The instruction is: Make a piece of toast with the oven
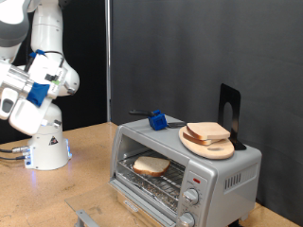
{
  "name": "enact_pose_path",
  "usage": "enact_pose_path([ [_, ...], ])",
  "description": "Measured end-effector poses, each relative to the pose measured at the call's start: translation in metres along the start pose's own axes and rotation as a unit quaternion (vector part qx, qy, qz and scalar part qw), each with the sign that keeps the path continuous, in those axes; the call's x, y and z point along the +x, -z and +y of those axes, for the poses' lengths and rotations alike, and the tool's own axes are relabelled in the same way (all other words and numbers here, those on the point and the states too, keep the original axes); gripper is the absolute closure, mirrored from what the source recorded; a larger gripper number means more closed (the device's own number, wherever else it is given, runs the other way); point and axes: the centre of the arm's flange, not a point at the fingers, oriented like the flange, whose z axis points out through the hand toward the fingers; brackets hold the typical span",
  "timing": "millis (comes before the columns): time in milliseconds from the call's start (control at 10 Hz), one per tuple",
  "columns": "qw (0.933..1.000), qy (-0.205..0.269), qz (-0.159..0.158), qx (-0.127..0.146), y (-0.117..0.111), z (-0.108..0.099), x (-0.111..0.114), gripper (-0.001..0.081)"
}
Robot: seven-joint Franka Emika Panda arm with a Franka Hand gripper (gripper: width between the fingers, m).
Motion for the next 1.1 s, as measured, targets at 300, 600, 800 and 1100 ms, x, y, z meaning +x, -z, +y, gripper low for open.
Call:
enact_pose_path([
  [300,0.9948,-0.068,-0.076,-0.01,-0.002,-0.001,-0.01,-0.0002],
  [600,0.9799,-0.165,-0.091,-0.065,0.004,0.026,0.014,-0.0002],
  [800,0.9903,-0.117,0.022,-0.071,0.007,0.056,0.042,-0.0002],
  [1100,0.992,-0.093,0.046,-0.073,-0.005,0.095,0.062,-0.0002],
])
